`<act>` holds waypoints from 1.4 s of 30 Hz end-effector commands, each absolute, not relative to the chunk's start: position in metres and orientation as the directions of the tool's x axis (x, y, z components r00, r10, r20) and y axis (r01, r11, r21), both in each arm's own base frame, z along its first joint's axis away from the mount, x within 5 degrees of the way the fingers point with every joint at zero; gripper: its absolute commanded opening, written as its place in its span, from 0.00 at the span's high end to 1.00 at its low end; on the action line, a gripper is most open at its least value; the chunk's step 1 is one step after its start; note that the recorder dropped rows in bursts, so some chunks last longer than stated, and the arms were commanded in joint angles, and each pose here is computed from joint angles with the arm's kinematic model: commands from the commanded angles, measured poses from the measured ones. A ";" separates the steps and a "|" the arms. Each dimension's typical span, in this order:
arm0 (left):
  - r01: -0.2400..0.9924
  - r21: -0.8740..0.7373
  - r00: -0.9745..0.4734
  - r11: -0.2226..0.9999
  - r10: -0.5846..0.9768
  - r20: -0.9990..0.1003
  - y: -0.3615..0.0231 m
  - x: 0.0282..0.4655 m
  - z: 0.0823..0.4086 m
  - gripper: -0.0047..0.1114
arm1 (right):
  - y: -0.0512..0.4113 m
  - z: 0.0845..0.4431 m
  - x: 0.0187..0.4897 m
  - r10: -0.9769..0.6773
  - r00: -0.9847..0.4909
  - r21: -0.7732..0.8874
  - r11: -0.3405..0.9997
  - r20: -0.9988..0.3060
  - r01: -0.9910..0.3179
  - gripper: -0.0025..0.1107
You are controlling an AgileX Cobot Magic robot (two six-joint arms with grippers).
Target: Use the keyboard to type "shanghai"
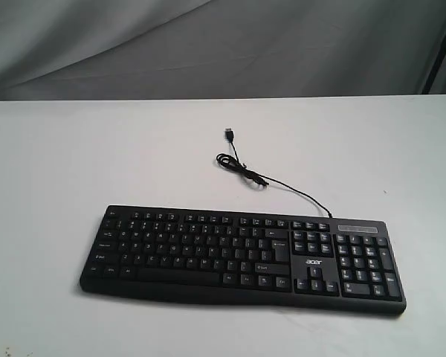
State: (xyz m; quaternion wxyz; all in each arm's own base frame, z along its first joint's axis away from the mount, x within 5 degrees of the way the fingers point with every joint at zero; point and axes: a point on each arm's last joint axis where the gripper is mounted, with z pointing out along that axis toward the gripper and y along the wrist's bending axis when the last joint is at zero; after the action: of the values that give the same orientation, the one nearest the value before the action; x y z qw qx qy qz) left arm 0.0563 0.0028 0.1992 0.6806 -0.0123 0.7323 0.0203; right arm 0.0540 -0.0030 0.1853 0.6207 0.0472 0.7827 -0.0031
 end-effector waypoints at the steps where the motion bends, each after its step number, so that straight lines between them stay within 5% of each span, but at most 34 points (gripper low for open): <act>1: -0.039 0.010 -0.066 0.999 0.008 -0.998 0.002 0.056 0.199 0.96 | -0.003 0.184 0.054 0.072 -0.224 0.056 0.995 -0.972 0.078 0.98; 4: -0.039 0.010 -0.066 0.999 0.008 -0.998 0.002 0.056 0.199 0.96 | -0.004 0.189 0.055 0.008 -0.177 -0.006 0.997 -0.984 0.079 0.98; 9: -0.039 0.010 -0.066 0.999 0.008 -0.998 0.002 0.056 0.199 0.96 | -0.005 0.225 0.054 0.085 0.220 0.102 0.992 -0.972 0.068 0.98; 15: -0.039 0.010 -0.066 0.999 0.008 -0.998 0.002 0.056 0.199 0.96 | -0.007 0.245 0.047 0.113 0.452 0.150 0.988 -0.885 0.047 0.98; 21: -0.039 0.010 -0.066 0.999 0.008 -0.998 0.002 0.056 0.199 0.96 | -0.005 0.279 0.026 0.394 0.696 0.331 0.915 -0.601 -0.232 0.98; 25: -0.039 0.010 -0.066 0.999 0.008 -0.998 0.002 0.056 0.199 0.96 | 0.012 0.341 0.023 0.274 0.631 0.143 0.957 -0.726 -0.251 0.98; 29: -0.039 0.010 -0.066 0.999 0.008 -0.998 0.002 0.056 0.199 0.96 | 0.009 0.404 0.051 0.283 0.503 0.197 0.956 -0.816 -0.219 0.98; 33: -0.039 0.010 -0.066 0.999 0.008 -0.998 0.002 0.056 0.199 0.96 | 0.004 0.468 0.145 0.031 0.343 -0.006 0.994 -0.939 -0.106 0.98; 38: -0.039 0.010 -0.066 0.999 0.008 -0.998 0.002 0.056 0.199 0.96 | -0.005 0.459 0.256 -0.163 0.110 -0.172 0.982 -0.980 -0.076 0.98; 42: -0.039 0.010 -0.066 0.999 0.008 -0.998 0.002 0.056 0.199 0.96 | -0.052 0.425 0.304 -0.570 -0.220 -0.610 0.716 -0.792 0.340 0.98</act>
State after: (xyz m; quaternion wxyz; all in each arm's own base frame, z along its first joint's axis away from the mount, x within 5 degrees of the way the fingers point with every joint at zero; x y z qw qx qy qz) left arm 0.0563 0.0028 0.1992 0.6806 -0.0123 0.7323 0.0203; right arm 0.2989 -0.0319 0.4286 0.6770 -0.1045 0.6938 -0.2223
